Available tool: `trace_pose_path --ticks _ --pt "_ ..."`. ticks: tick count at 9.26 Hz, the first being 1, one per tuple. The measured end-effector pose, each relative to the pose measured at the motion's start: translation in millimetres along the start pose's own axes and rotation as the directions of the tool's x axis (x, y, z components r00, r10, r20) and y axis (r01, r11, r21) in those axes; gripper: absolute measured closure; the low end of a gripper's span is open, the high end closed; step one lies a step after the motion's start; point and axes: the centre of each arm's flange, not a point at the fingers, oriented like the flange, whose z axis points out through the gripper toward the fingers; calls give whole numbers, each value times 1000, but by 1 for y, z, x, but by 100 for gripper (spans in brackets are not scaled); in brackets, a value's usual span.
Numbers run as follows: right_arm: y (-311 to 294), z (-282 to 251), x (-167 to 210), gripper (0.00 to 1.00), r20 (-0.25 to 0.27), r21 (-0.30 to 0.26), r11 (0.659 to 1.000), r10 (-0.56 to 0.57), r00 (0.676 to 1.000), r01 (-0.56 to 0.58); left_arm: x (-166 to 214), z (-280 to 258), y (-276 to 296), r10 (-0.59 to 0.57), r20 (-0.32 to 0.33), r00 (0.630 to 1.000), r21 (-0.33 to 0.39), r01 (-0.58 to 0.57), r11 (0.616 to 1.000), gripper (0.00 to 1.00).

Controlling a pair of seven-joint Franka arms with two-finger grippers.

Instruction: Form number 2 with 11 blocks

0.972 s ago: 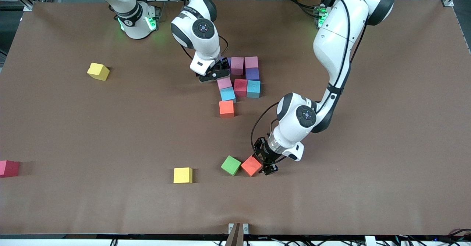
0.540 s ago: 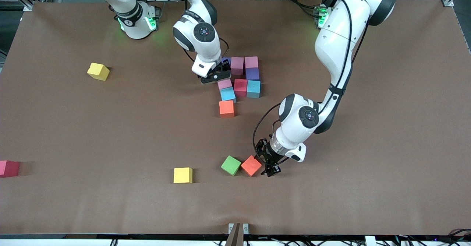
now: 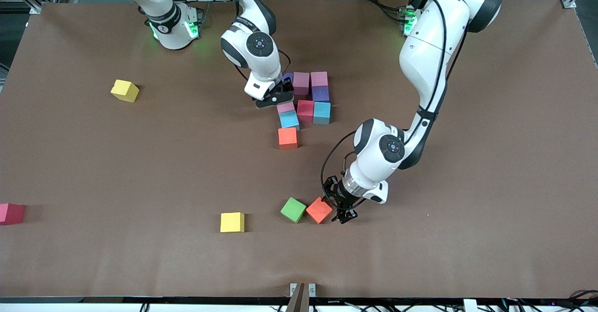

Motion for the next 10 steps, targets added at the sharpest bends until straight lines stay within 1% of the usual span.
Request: trace_pose_path --ticks 2,4,6,8,10 --pt "3 1 4 0 -9 5 1000 12 1000 -12 7 -3 12 -51 1 999 -32 51 998 25" --pt "4 2 5 0 -11 8 999 36 999 -36 33 -7 44 -87 -28 996 -77 85 993 25" --pt "3 1 7 0 -16 15 997 79 997 -79 44 -13 60 -109 -27 994 -93 106 990 25" --pt "4 1 8 0 -16 15 995 96 995 -95 31 -25 61 -99 2 995 -109 99 989 25" --pt "8 1 11 0 -20 16 994 111 994 -110 6 -61 67 -95 48 994 -131 101 986 25"
